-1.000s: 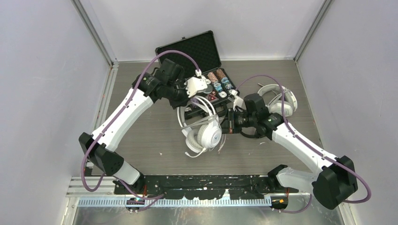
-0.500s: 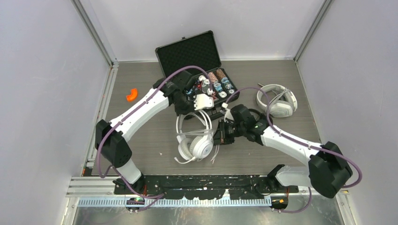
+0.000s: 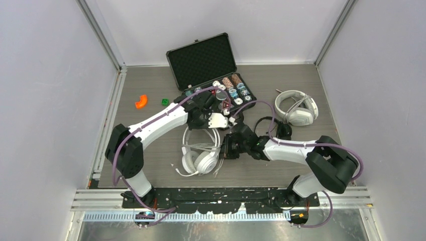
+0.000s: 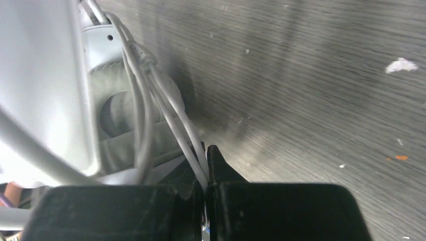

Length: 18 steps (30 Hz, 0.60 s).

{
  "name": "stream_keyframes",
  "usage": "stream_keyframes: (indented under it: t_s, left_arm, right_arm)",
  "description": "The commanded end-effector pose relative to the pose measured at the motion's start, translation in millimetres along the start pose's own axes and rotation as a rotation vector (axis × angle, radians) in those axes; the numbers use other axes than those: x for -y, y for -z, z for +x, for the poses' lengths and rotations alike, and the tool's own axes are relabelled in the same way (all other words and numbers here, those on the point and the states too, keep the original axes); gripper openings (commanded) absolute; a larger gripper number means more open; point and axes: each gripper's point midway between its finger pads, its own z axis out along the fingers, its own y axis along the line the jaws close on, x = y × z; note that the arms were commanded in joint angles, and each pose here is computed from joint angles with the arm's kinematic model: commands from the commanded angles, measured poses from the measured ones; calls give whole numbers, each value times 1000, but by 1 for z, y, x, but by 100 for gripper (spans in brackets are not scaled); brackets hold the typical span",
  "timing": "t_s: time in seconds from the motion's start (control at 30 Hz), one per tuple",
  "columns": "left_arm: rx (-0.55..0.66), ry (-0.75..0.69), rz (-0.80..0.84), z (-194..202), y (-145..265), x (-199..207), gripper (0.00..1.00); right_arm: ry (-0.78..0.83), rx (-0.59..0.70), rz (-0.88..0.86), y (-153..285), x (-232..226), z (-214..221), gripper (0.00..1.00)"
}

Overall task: Wrap the headphones
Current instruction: Place the headphones at the center of the board.

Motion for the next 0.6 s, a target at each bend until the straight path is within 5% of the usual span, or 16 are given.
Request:
stream_keyframes:
  t_s: [0.0,0.07,0.13,0.57]
  left_arm:
    - [-122,-64,-134,34,12,-21,27]
    - [-110,-57,-148,33,12,-22,38]
    - [-92,-49,-145,30,12,-20,61]
    - [312,192,-322,-19,75,-30,86]
  right_arm:
    - [-84,145,-2,-6,2,-22,0]
    - [-96,151,6,-9,7,-22,0]
    - [-102,152,4,-11,8,-22,0]
    - [-98,93,15,-32,9,-12,0]
